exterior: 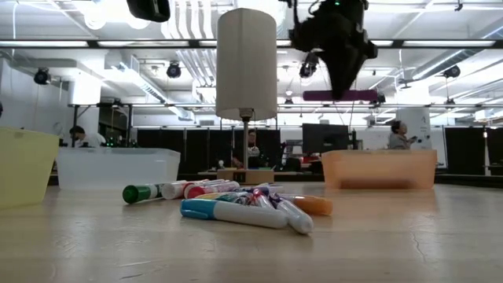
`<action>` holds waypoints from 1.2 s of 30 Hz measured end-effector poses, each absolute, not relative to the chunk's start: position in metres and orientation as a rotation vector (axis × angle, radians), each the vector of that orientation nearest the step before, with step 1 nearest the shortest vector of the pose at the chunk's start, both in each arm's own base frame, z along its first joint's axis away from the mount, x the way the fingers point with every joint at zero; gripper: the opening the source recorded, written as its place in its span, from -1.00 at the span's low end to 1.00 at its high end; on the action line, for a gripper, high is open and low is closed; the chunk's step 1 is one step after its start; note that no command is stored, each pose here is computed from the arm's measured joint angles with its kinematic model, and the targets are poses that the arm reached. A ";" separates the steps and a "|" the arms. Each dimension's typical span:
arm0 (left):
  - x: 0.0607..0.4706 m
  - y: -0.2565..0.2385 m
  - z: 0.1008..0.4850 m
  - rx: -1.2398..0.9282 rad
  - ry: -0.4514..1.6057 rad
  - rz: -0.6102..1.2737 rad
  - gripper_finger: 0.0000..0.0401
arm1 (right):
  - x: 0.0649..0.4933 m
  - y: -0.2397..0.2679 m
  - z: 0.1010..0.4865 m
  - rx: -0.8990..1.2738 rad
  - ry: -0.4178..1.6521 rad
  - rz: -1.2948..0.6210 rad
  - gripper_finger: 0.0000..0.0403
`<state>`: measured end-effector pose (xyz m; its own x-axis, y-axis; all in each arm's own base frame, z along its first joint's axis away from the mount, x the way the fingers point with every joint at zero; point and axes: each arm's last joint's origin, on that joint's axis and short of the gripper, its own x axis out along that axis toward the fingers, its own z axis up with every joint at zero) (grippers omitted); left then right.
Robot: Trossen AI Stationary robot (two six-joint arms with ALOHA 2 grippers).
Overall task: Pick & Place Markers
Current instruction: Put the purple highlighter pen into the orange bin
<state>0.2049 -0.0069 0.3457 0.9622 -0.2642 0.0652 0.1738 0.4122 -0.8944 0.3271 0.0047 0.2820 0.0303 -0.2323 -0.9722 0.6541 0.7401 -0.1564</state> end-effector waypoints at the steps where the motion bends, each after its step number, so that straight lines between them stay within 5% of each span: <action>1: 0.205 -0.007 0.346 -1.110 0.090 -0.276 -1.00 | 0.324 0.001 0.283 0.367 1.396 -0.715 -0.77; 19: 0.205 -0.007 0.346 -1.111 0.086 -0.269 -1.00 | 0.275 -0.068 0.254 0.164 1.660 -0.647 -0.77; 36: 0.205 -0.007 0.346 -1.119 0.088 -0.270 -1.00 | 0.251 -0.108 0.222 0.246 1.745 -0.695 -0.65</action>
